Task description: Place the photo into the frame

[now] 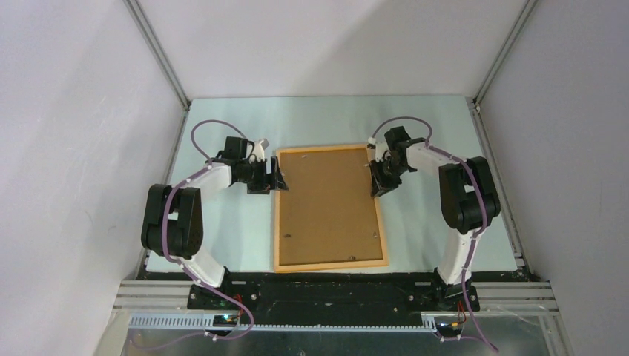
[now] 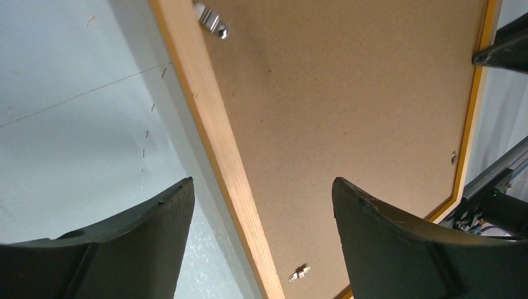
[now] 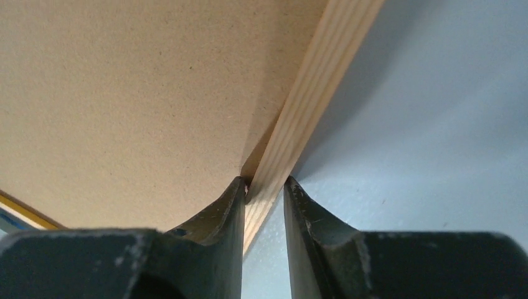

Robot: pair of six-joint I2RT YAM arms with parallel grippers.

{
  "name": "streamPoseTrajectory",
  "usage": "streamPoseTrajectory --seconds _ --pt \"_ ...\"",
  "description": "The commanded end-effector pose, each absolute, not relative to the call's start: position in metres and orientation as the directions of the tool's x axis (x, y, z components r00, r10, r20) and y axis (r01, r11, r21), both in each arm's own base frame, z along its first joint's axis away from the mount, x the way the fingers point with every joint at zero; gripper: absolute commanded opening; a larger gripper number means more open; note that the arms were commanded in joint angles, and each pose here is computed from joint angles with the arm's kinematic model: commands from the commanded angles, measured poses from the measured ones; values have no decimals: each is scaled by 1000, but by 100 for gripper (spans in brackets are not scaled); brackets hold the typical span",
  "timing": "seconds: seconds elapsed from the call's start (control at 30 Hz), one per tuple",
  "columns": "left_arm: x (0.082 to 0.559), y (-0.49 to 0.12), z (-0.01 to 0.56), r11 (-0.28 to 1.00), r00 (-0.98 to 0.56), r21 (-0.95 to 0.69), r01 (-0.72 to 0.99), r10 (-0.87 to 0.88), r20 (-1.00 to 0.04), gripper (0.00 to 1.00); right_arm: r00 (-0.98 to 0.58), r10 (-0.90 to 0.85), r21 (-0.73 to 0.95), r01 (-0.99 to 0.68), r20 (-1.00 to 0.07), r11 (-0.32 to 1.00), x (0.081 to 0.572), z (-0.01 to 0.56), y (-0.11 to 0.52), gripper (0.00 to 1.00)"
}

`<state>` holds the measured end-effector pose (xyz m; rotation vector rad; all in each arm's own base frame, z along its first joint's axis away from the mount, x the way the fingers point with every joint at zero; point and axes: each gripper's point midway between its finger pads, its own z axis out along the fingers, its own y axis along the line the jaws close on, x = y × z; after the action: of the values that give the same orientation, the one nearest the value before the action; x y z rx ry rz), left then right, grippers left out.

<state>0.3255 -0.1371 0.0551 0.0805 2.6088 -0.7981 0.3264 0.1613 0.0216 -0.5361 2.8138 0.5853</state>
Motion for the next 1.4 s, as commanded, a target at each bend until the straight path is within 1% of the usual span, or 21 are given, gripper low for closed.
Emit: streamPoseTrajectory --seconds 0.0,0.13,0.2,0.27,0.4,0.53,0.6,0.8,0.97,1.2,1.27,1.33,1.37 --pt "328 -135 56 833 -906 -517 198 -46 -421 84 -864 -315 317 -449 -393 836 370 34 173 15" --pt "328 -134 54 836 -908 -513 194 -45 -416 84 -859 -292 332 -445 -421 832 397 45 181 15" --pt "329 -133 53 840 -908 -508 191 -46 -417 84 -863 -272 352 -434 -425 829 406 49 184 16" --pt "329 -131 51 847 -908 -498 184 -47 -415 82 -867 -252 366 -422 -429 830 411 53 186 21" --pt "329 -129 46 856 -912 -487 174 -47 -407 74 -867 -242 374 -419 -437 827 408 60 183 41" --pt "329 -127 41 862 -916 -478 167 -44 -399 69 -862 -237 384 -425 -448 820 395 70 170 53" --pt "329 -126 39 867 -917 -472 162 -45 -396 68 -856 -252 382 -441 -452 812 384 74 162 58" --pt "331 -124 37 873 -917 -462 158 -44 -397 66 -840 -349 333 -497 -415 801 333 69 138 62" --pt "331 -124 33 875 -921 -459 153 -42 -387 62 -837 -403 288 -515 -370 807 298 51 124 63" --pt "329 -123 23 880 -933 -458 129 -49 -356 58 -846 -404 295 -508 -347 809 284 39 123 63" --pt "328 -123 20 881 -936 -456 127 -46 -349 56 -848 -406 304 -509 -342 806 282 38 126 62" --pt "327 -123 18 882 -937 -455 127 -44 -347 52 -850 -405 311 -507 -337 804 279 36 127 62" --pt "328 -123 18 882 -937 -455 127 -43 -345 48 -849 -404 313 -507 -339 803 280 36 128 62"
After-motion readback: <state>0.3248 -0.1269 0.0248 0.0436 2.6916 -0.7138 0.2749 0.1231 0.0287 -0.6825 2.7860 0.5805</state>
